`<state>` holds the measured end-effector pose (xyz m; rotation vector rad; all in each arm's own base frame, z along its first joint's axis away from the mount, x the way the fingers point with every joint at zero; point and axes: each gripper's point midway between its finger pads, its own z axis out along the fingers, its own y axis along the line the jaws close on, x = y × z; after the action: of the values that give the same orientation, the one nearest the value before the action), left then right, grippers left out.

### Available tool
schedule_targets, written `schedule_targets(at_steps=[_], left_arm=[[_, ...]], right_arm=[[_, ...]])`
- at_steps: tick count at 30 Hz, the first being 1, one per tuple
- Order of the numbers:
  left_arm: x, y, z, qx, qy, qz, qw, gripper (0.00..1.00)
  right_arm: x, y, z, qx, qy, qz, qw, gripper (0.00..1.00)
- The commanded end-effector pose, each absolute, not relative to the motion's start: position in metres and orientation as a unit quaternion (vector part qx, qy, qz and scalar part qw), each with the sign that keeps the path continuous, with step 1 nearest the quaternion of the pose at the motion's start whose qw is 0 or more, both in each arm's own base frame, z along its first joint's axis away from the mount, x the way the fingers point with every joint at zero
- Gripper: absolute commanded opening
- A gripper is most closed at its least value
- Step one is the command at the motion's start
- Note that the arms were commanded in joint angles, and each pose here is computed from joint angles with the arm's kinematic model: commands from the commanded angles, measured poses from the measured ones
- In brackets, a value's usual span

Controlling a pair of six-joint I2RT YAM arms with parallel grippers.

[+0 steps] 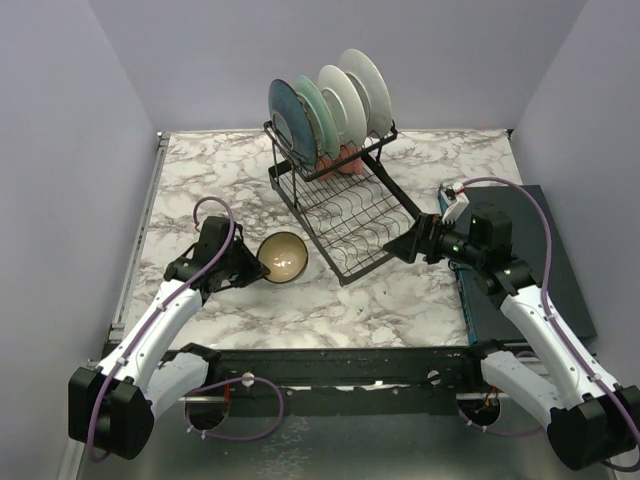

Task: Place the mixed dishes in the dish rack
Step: Pick up the bowl from the center of the board.

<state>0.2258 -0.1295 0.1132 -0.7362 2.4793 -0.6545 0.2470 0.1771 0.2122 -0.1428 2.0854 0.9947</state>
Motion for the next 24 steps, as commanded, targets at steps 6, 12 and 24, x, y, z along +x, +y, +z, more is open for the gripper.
schedule_targets(at_steps=[6,12,24], left_arm=[[0.240,-0.178,0.185,-0.174,0.859,-0.399,0.270,0.00],[0.241,-0.192,0.202,-0.145,0.841,-0.443,0.276,0.00],[0.240,-0.201,0.217,-0.122,0.824,-0.478,0.279,0.00]], right_arm=[[0.221,0.209,0.229,-0.063,0.785,0.509,0.347,0.98],[0.218,0.238,0.233,-0.058,0.784,0.527,0.323,0.98],[0.214,0.276,0.253,-0.026,0.742,0.597,0.305,1.00]])
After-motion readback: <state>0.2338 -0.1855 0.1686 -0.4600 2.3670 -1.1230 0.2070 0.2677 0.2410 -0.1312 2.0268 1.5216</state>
